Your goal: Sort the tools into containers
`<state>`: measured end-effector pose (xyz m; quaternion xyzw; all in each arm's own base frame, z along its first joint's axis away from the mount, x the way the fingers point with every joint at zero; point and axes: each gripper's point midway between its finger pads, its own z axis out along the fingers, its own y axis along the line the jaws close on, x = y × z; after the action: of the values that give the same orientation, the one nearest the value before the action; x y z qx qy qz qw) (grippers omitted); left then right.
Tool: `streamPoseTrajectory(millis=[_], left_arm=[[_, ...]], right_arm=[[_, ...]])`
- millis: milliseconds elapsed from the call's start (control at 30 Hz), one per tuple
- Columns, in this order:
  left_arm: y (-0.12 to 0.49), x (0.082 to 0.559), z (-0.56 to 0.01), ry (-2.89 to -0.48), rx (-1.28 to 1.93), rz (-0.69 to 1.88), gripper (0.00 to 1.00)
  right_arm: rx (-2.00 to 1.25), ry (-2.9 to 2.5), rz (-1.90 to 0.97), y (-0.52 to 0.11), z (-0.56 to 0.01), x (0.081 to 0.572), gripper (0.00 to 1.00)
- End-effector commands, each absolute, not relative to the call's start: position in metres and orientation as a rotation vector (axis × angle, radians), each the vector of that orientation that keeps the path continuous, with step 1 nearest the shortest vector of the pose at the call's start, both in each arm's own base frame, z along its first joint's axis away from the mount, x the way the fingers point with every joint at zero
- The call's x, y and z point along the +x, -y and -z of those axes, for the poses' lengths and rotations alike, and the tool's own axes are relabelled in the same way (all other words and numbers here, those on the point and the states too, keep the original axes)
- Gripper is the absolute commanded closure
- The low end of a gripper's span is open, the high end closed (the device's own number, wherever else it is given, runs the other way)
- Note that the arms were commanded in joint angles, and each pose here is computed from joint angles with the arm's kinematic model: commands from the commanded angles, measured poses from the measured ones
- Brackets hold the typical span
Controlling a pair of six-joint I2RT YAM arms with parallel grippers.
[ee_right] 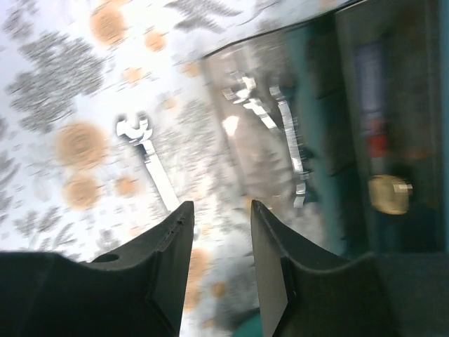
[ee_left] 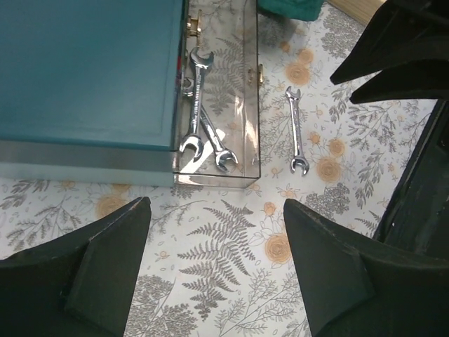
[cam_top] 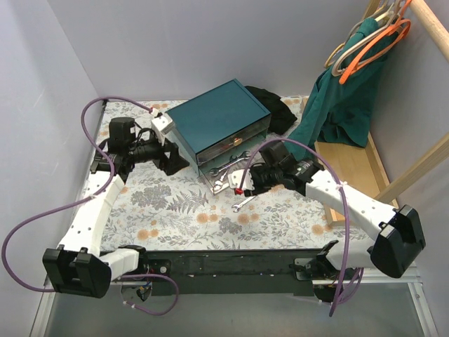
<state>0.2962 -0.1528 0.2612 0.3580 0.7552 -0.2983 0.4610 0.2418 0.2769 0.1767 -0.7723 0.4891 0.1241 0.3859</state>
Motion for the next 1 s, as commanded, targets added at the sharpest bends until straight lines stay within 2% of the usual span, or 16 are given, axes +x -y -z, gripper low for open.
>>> streamPoseTrajectory(millis=[0, 233, 633, 700, 833, 967], left_arm=[[0.164, 0.267, -0.249, -1.861, 0.916, 0.766, 0.23], [0.162, 0.233, -0.191, -2.039, 0.964, 0.748, 0.24], [0.153, 0.23, -0.177, -2.091, 0.966, 0.687, 0.25], [0.153, 0.232, -0.18, -2.083, 0.965, 0.685, 0.25], [0.151, 0.229, -0.183, -2.064, 0.983, 0.666, 0.25], [0.145, 0.226, -0.189, -2.035, 1.02, 0.614, 0.23]], right_arm=[[-2.022, -1.336, -0.351, -0.254, -0.132, 0.222, 0.54], [-2.079, -1.334, -0.357, -0.25, -0.088, 0.233, 0.54], [-2.213, -1.331, -0.479, -0.267, -0.045, 0.244, 0.55], [-2.257, -1.324, -0.504, -0.268, -0.038, 0.241, 0.58], [-2.407, -1.296, -0.582, -0.264, -0.027, 0.211, 0.75], [-2.526, -1.235, -0.716, -0.277, -0.015, 0.167, 0.79]])
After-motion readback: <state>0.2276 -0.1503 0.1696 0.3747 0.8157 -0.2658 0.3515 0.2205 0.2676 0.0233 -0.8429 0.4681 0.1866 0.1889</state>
